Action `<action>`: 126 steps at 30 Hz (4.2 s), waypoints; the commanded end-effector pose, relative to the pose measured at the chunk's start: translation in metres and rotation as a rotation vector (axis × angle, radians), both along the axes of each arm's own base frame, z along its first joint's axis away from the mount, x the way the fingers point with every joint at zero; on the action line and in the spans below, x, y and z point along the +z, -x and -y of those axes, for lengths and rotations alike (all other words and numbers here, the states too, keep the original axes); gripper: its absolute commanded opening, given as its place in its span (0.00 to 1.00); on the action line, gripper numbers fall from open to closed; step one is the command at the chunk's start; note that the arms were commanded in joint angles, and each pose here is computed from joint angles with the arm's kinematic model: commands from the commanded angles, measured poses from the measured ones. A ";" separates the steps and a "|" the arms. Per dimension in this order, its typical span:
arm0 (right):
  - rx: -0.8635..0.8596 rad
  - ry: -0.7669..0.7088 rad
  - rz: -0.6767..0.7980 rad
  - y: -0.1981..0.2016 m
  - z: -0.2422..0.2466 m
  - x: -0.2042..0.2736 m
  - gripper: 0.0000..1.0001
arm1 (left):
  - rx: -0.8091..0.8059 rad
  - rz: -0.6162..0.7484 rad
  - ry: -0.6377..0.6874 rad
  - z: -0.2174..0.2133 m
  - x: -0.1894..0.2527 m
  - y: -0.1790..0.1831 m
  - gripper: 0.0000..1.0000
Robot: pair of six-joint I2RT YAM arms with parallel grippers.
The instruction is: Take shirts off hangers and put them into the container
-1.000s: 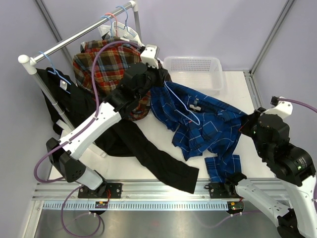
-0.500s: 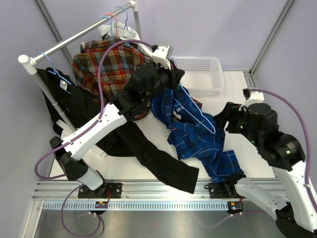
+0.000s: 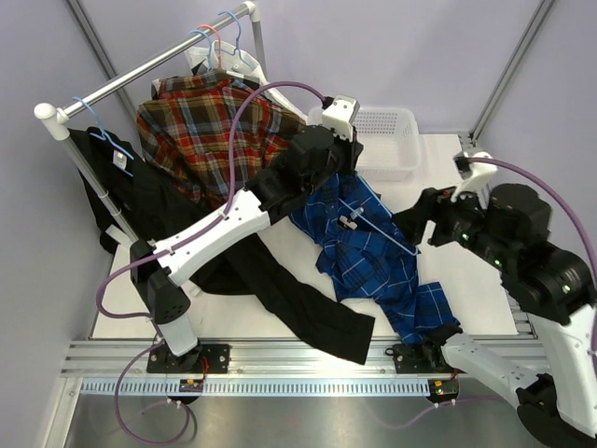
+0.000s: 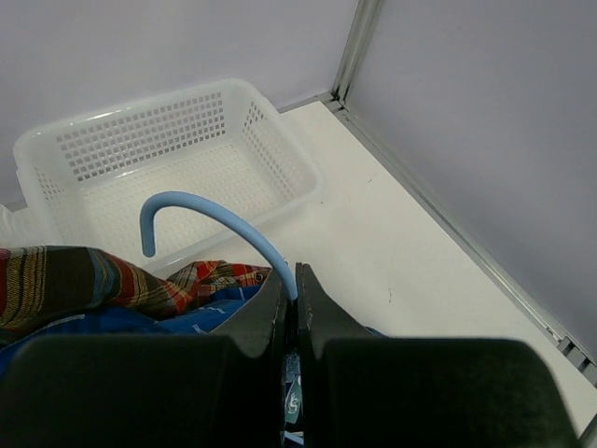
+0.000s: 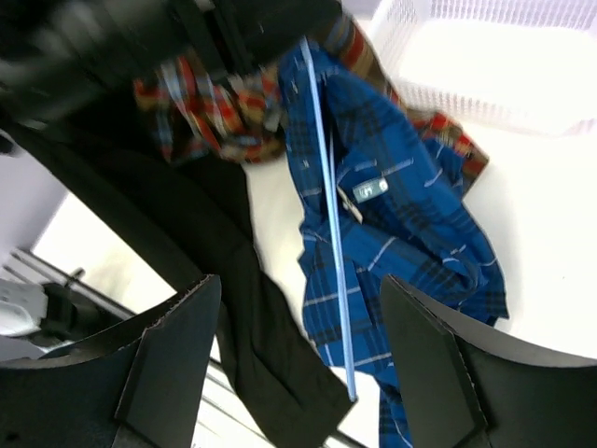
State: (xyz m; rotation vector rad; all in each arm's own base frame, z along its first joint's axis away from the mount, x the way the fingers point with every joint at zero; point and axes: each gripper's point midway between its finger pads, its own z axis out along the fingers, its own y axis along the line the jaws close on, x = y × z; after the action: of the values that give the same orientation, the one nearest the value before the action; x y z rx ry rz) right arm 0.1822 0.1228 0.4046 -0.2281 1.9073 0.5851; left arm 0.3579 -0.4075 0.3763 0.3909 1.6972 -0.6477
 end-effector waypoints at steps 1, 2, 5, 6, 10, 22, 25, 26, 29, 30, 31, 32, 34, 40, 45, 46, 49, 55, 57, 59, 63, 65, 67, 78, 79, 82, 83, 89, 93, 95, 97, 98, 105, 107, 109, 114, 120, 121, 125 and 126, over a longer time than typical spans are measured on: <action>0.063 0.082 -0.074 -0.015 -0.015 -0.035 0.78 | 0.030 0.125 0.104 -0.006 0.064 0.001 0.00; 0.061 0.092 -0.086 -0.018 -0.016 -0.041 0.78 | 0.030 0.128 0.103 -0.006 0.064 0.002 0.00; 0.084 0.109 -0.124 -0.027 -0.025 -0.057 0.76 | 0.031 0.134 0.098 -0.007 0.066 0.003 0.00; 0.088 0.112 -0.138 -0.030 -0.027 -0.061 0.74 | 0.034 0.133 0.095 -0.007 0.064 0.003 0.00; 0.109 0.112 -0.162 -0.036 -0.035 -0.070 0.64 | 0.040 0.138 0.094 -0.009 0.066 0.003 0.00; 0.071 0.109 -0.179 -0.034 -0.029 -0.076 0.00 | 0.055 0.155 0.096 -0.021 0.074 0.009 0.12; 0.068 0.109 -0.186 -0.025 -0.024 -0.074 0.00 | 0.043 0.162 0.107 -0.026 0.079 0.015 0.68; 0.070 0.107 -0.188 -0.022 -0.023 -0.073 0.00 | 0.042 0.159 0.103 -0.028 0.077 0.017 0.79; 0.070 0.094 -0.171 -0.007 -0.016 -0.063 0.00 | 0.048 0.167 0.114 -0.037 0.084 0.022 0.99; 0.070 0.093 -0.168 -0.004 -0.014 -0.061 0.00 | 0.051 0.165 0.108 -0.040 0.083 0.023 0.99; 0.069 0.102 -0.185 0.001 -0.011 -0.064 0.00 | 0.056 0.160 0.111 -0.044 0.083 0.023 0.99; 0.065 0.102 -0.184 0.006 -0.007 -0.063 0.00 | 0.058 0.163 0.127 -0.050 0.089 0.026 0.99; 0.056 0.112 -0.192 0.014 -0.001 -0.062 0.00 | 0.057 0.134 0.137 -0.057 0.083 0.025 0.99; 0.027 0.134 -0.195 0.041 0.021 -0.053 0.00 | 0.102 0.076 0.155 -0.094 0.069 0.022 0.99; 0.042 0.107 -0.123 0.062 0.031 -0.016 0.00 | 0.173 0.043 0.168 -0.133 0.058 0.014 0.99; 0.051 0.099 -0.104 0.067 0.033 -0.004 0.00 | 0.183 0.031 0.155 -0.137 0.049 0.013 0.99; 0.107 0.075 -0.055 0.072 0.026 0.016 0.00 | 0.201 0.031 0.150 -0.152 0.046 0.018 0.99; 0.251 -0.006 0.095 0.055 -0.010 0.069 0.00 | 0.246 -0.029 0.056 -0.188 0.006 0.032 0.99; 0.310 -0.014 0.102 0.043 -0.027 0.074 0.00 | 0.250 -0.045 0.011 -0.199 -0.012 0.042 0.99; 0.338 -0.020 0.126 0.022 -0.043 0.081 0.00 | 0.249 -0.036 0.010 -0.213 -0.010 0.059 0.99; 0.429 -0.048 0.171 -0.004 -0.073 0.092 0.00 | 0.291 -0.048 -0.005 -0.241 -0.019 0.084 0.99; 0.457 -0.065 0.202 -0.022 -0.089 0.098 0.00 | 0.316 -0.072 -0.033 -0.253 -0.029 0.092 0.99; 0.505 -0.079 0.222 -0.035 -0.105 0.101 0.00 | 0.336 -0.074 -0.036 -0.264 -0.029 0.101 0.99; 0.673 -0.084 0.325 -0.086 -0.195 0.102 0.00 | 0.406 -0.096 -0.008 -0.291 -0.022 0.121 0.99; 0.682 -0.086 0.325 -0.089 -0.201 0.101 0.00 | 0.405 -0.099 -0.006 -0.291 -0.022 0.122 0.99; 0.724 -0.094 0.332 -0.104 -0.228 0.094 0.00 | 0.420 -0.095 0.000 -0.295 -0.019 0.124 0.99; 0.731 -0.092 0.334 -0.108 -0.234 0.092 0.00 | 0.422 -0.093 0.002 -0.296 -0.018 0.124 0.99; 0.784 -0.081 0.323 -0.130 -0.272 0.074 0.00 | 0.422 -0.069 0.024 -0.301 -0.005 0.130 0.99; 0.799 -0.067 0.354 -0.143 -0.291 0.066 0.00 | 0.386 -0.015 0.035 -0.304 0.015 0.138 0.99; 0.803 -0.069 0.356 -0.148 -0.301 0.061 0.00 | 0.365 0.014 0.049 -0.304 0.028 0.143 0.99; 0.797 -0.073 0.368 -0.155 -0.308 0.058 0.00 | 0.367 0.029 0.063 -0.308 0.035 0.147 0.99; 0.794 -0.080 0.380 -0.157 -0.311 0.059 0.00 | 0.368 0.039 0.070 -0.309 0.039 0.148 0.99; 0.781 -0.082 0.408 -0.172 -0.337 0.046 0.00 | 0.366 0.046 0.092 -0.311 0.045 0.152 0.99; 0.768 -0.089 0.419 -0.177 -0.344 0.043 0.00 | 0.369 0.046 0.097 -0.312 0.046 0.152 0.99; 0.760 -0.092 0.409 -0.182 -0.351 0.036 0.00 | 0.371 0.046 0.100 -0.312 0.046 0.152 0.99; 0.724 -0.094 0.427 -0.195 -0.364 0.027 0.00 | 0.379 0.043 0.106 -0.313 0.046 0.152 0.99; 0.693 -0.086 0.362 -0.204 -0.368 0.005 0.04 | 0.382 0.033 0.105 -0.311 0.043 0.150 0.99; 0.688 -0.079 0.349 -0.204 -0.367 0.000 0.04 | 0.385 0.030 0.103 -0.311 0.042 0.149 0.99; 0.659 -0.061 0.337 -0.202 -0.358 -0.004 0.06 | 0.388 0.032 0.101 -0.311 0.043 0.148 0.99; 0.657 -0.061 0.343 -0.200 -0.356 0.000 0.08 | 0.388 0.034 0.103 -0.311 0.045 0.148 0.99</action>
State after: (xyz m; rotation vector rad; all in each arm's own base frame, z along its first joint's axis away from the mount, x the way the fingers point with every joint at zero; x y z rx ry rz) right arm 0.3935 0.4895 0.3602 -0.9137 1.5515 0.9867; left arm 0.2087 -0.0966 0.4073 0.0147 1.6752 -0.4214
